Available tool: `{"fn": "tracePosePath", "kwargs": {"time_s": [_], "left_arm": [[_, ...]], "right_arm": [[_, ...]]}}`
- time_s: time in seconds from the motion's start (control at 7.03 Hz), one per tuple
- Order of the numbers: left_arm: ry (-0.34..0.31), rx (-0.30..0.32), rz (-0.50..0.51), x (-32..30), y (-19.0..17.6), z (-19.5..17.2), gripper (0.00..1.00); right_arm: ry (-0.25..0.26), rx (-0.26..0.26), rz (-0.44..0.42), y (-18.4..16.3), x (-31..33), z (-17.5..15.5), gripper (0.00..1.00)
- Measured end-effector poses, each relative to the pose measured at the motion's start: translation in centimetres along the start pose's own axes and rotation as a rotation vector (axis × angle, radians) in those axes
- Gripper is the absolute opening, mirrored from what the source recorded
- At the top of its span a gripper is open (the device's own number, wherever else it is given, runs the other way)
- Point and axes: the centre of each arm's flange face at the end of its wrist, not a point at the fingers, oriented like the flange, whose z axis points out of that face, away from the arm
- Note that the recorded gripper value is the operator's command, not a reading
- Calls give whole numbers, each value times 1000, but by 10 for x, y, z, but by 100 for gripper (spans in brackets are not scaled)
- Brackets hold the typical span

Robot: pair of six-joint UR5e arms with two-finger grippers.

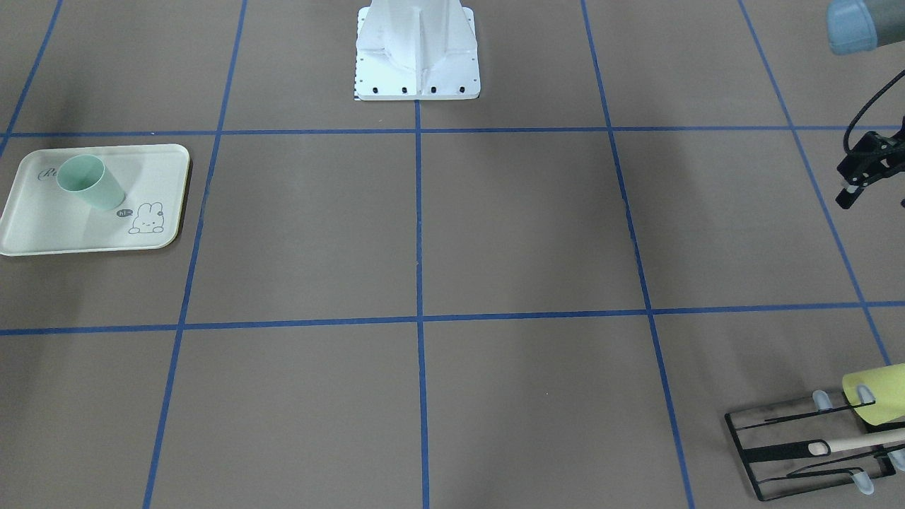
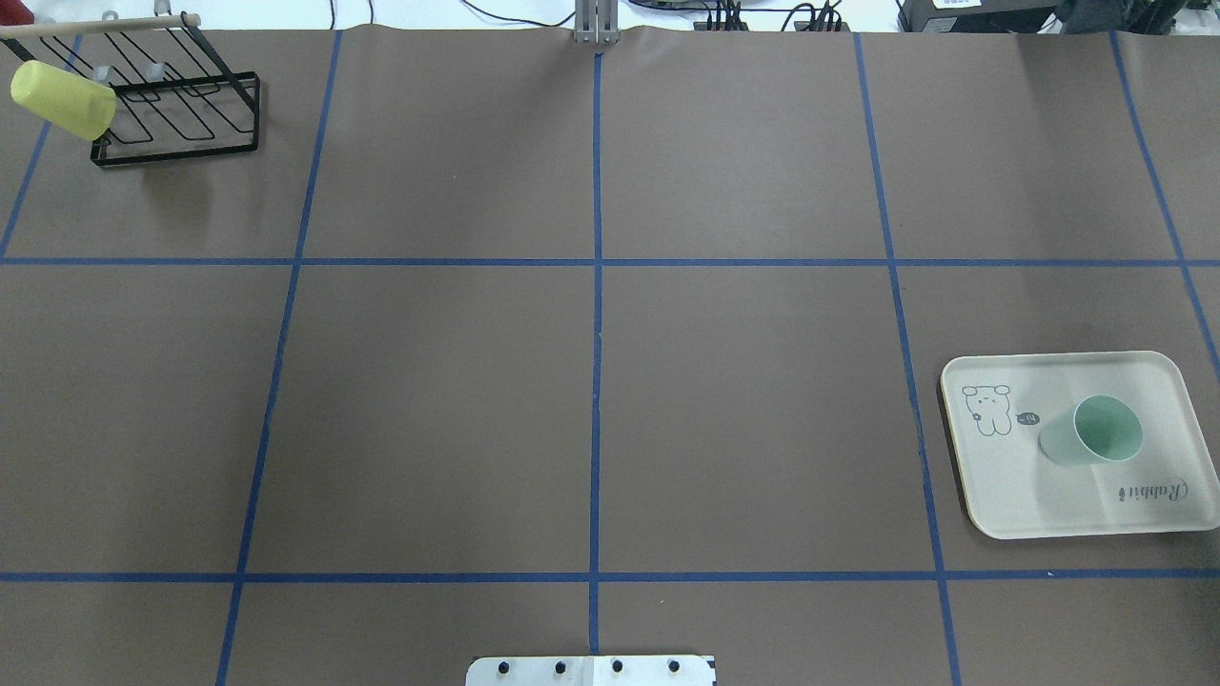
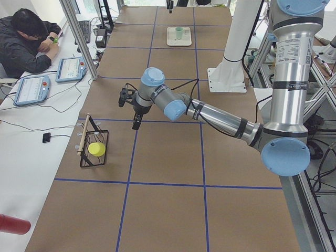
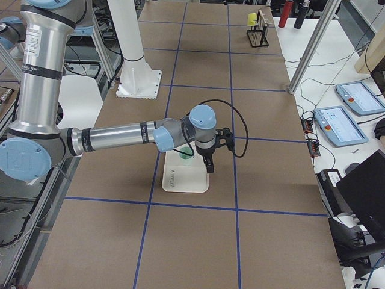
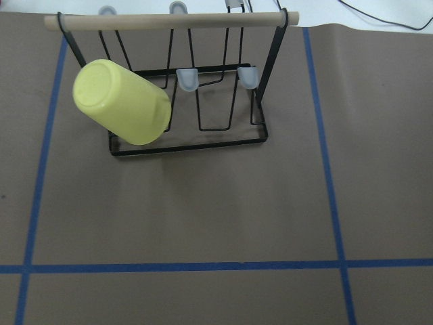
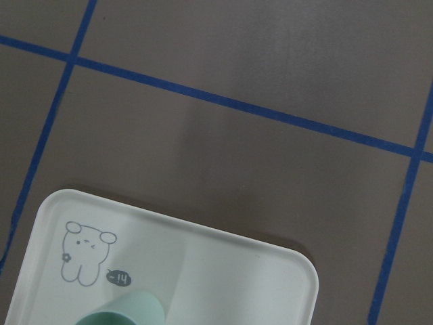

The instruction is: Left arm grabs green cup and hands to right arm on tray

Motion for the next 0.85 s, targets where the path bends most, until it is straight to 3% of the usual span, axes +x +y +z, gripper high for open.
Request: {"fn": "tracePosePath", "kwargs": {"time_s": [0.28, 0.85], "left_arm": [[-46, -49, 58, -39, 36, 8, 100], [-120, -109, -17, -86, 69, 39, 100]], "right_arm": [[13, 19, 46, -7, 19, -4, 99], [17, -7, 93, -5, 43, 8, 99]]}}
